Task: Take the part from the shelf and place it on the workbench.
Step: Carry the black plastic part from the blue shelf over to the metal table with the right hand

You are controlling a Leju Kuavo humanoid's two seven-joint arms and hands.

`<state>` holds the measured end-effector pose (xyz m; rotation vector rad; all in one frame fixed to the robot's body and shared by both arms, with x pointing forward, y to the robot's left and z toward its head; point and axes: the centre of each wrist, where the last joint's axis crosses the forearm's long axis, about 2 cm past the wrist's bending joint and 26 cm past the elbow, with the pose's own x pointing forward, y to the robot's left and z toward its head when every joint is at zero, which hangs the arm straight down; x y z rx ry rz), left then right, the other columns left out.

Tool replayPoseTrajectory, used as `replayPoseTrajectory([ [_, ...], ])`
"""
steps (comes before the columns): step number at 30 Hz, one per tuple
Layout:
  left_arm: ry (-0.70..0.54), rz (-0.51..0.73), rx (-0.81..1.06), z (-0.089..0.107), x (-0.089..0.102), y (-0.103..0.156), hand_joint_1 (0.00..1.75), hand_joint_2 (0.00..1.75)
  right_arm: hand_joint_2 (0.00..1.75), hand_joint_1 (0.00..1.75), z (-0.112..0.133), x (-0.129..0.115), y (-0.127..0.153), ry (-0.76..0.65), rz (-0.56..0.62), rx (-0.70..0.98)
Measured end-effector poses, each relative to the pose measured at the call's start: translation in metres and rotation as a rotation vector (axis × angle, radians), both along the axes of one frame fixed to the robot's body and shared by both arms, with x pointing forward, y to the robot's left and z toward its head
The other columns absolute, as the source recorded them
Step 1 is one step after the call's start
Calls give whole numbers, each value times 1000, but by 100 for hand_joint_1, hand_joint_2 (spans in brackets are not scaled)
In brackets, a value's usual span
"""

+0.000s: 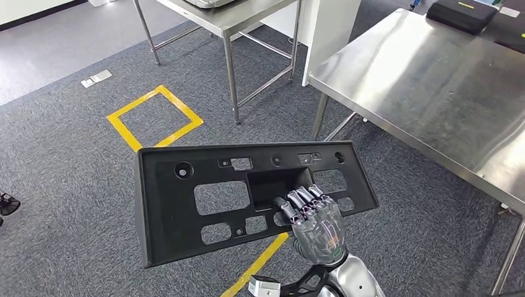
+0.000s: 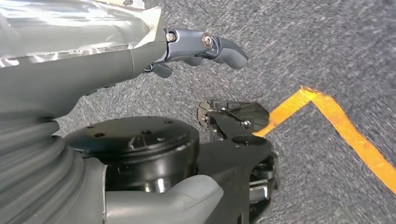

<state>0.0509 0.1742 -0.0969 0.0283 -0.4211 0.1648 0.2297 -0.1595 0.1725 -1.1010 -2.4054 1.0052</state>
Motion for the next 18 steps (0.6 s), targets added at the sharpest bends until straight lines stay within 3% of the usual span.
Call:
replayPoseTrajectory([
  [18,2,-14,-11,0,2,2,0,175,175,175,6,4,-1,-27,-42,-6],
])
